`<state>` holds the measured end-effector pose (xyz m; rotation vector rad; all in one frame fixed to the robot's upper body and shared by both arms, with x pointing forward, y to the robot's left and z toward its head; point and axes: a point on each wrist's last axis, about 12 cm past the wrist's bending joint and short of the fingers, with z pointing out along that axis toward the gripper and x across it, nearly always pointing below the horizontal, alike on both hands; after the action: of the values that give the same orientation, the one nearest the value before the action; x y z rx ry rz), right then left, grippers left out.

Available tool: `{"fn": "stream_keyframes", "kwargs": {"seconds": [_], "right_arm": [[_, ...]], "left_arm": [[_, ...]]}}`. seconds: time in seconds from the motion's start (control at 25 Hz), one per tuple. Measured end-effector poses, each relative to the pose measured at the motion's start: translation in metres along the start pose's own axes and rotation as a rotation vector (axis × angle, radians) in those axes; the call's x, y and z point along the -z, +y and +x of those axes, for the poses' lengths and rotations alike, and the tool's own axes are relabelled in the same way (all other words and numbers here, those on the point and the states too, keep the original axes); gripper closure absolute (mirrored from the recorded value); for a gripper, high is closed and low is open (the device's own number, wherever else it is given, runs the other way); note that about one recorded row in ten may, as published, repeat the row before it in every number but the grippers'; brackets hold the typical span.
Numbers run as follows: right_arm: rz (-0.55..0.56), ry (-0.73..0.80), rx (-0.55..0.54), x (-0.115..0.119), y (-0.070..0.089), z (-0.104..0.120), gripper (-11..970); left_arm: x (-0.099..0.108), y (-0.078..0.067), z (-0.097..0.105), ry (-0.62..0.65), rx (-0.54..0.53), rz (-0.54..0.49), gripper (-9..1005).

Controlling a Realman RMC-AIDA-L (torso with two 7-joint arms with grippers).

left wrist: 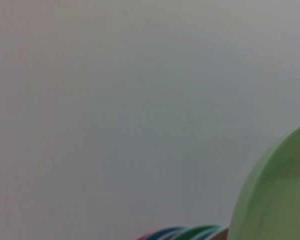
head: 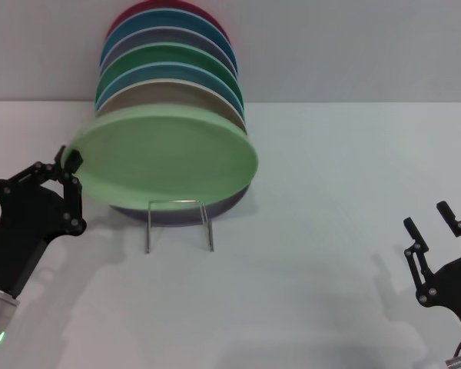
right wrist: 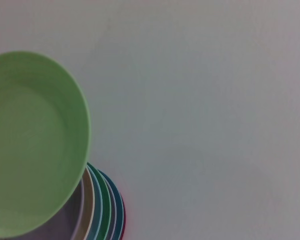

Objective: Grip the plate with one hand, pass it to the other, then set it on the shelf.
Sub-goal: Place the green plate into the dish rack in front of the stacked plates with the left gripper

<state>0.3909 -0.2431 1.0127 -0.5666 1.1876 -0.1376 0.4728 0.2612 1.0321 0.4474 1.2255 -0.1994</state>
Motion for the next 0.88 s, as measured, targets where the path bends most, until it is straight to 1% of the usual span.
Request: {"fn": "stream_keyframes", "kwargs": {"seconds": [0.44, 0.88], "right_arm": [[0.001, 0.007, 0.004, -0.003, -0.001, 0.002, 598], [-0.004, 0.003, 0.002, -0.004, 0.0, 0.001, 599]], "left_arm": [[0.002, -0.007, 0.011, 0.092, 0.001, 0.046, 948], [0.0, -0.007, 0.017, 0.148, 0.007, 0.037, 947]]}}
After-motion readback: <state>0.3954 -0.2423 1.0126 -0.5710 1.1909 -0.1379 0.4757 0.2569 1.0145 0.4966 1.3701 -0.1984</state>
